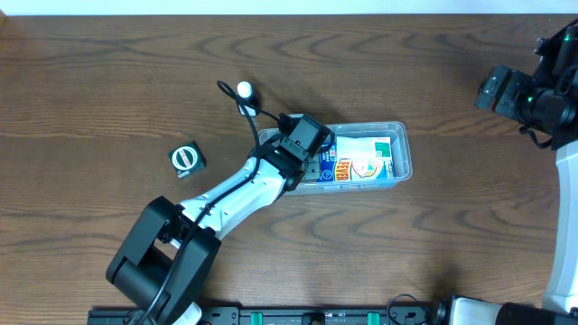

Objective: Pack container
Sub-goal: 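Lower the red-and-white box into the container's left side, then open the left gripper and withdraw it left toward the green box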

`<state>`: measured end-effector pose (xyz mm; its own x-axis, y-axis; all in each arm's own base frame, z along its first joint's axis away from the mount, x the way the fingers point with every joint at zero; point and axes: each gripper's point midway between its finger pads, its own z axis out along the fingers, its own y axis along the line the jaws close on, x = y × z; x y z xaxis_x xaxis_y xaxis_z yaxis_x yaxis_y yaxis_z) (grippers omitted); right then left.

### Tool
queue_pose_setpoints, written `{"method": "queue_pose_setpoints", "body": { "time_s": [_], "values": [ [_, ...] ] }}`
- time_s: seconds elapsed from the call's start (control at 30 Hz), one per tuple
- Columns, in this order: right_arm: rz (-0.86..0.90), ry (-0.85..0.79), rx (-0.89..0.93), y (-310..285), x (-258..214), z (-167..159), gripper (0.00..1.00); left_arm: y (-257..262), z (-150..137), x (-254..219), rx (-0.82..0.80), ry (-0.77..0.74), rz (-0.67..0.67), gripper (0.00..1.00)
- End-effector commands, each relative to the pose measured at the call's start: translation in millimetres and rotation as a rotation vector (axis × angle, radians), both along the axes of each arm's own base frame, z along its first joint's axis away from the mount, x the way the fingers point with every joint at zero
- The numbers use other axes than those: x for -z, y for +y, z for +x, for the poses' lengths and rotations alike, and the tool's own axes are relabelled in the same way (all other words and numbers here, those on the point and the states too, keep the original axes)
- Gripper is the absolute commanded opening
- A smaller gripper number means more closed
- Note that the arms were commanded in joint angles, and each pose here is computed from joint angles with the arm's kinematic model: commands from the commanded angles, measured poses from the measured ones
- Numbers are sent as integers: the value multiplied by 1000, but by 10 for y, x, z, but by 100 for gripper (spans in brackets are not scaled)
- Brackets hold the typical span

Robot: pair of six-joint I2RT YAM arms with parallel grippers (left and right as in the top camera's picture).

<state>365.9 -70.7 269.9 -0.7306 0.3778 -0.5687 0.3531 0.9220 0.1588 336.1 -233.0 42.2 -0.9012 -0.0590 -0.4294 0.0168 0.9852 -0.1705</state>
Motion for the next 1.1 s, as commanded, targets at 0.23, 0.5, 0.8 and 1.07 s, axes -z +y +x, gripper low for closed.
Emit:
{"method": "queue_pose_setpoints", "body": {
  "time_s": [0.23, 0.5, 0.8, 1.07],
  "values": [
    [12, -3, 12, -16, -5, 7, 99, 33, 60, -22, -34, -17, 2, 72],
    [12, -3, 12, -16, -4, 6, 99, 11, 88, -40, -34, -29, -8, 78],
    [12, -3, 12, -16, -4, 6, 99, -28, 159, -140, -30, -68, -34, 83],
    [12, -3, 12, -16, -5, 7, 99, -60, 44, -749, 78, -149, -97, 98]
  ]
}}
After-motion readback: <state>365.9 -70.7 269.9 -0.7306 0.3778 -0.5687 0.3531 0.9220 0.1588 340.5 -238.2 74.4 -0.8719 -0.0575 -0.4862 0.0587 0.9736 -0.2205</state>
